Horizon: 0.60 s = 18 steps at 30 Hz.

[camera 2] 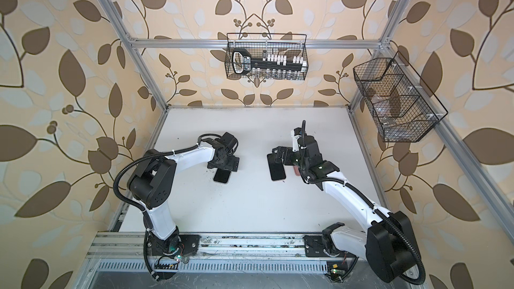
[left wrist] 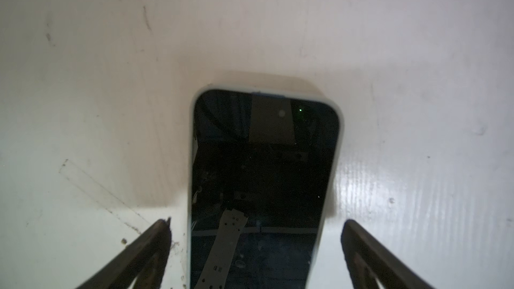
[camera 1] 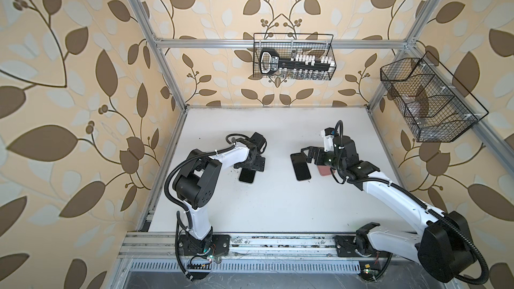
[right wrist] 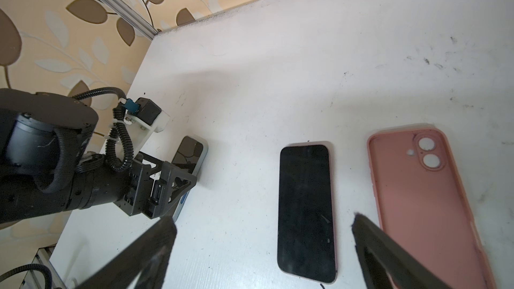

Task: Take the phone out of the phone case
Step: Pick up the phone from the center of the table.

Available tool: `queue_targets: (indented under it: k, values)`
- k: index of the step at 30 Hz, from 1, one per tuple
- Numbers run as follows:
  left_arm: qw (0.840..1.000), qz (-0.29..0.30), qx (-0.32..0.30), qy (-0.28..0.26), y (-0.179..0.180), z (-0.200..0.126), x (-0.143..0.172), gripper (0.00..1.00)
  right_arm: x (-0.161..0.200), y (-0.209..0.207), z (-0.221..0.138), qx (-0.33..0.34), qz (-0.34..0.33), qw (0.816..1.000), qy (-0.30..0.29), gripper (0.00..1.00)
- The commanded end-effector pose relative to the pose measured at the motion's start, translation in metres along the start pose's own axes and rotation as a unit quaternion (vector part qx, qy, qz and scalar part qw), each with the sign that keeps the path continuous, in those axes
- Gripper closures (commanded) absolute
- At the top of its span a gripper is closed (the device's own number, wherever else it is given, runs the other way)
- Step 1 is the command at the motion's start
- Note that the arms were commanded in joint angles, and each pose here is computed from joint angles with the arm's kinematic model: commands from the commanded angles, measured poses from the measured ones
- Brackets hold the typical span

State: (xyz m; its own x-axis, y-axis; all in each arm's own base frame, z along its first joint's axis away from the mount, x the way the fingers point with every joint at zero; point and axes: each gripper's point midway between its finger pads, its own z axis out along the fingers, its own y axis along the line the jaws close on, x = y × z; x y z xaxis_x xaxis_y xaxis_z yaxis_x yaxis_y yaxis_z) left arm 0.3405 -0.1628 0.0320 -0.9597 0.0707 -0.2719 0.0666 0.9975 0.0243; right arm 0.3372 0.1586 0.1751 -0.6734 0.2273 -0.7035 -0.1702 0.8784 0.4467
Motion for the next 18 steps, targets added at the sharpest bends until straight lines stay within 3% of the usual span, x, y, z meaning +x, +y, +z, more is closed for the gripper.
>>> queue_targets:
  k: [1,18]
  values:
    - [1.000,0.003,-0.001,-0.003,0.0032,0.0007,-0.0050,0.04,0.0055,-0.0022,-0.0021,-0.002,-0.003,1.000,0.004,0.00]
    - [1.000,0.008,-0.006,0.002,0.0059,0.0091,-0.0052,0.09,0.0053,-0.0046,-0.0017,-0.001,-0.002,1.000,0.004,0.00]
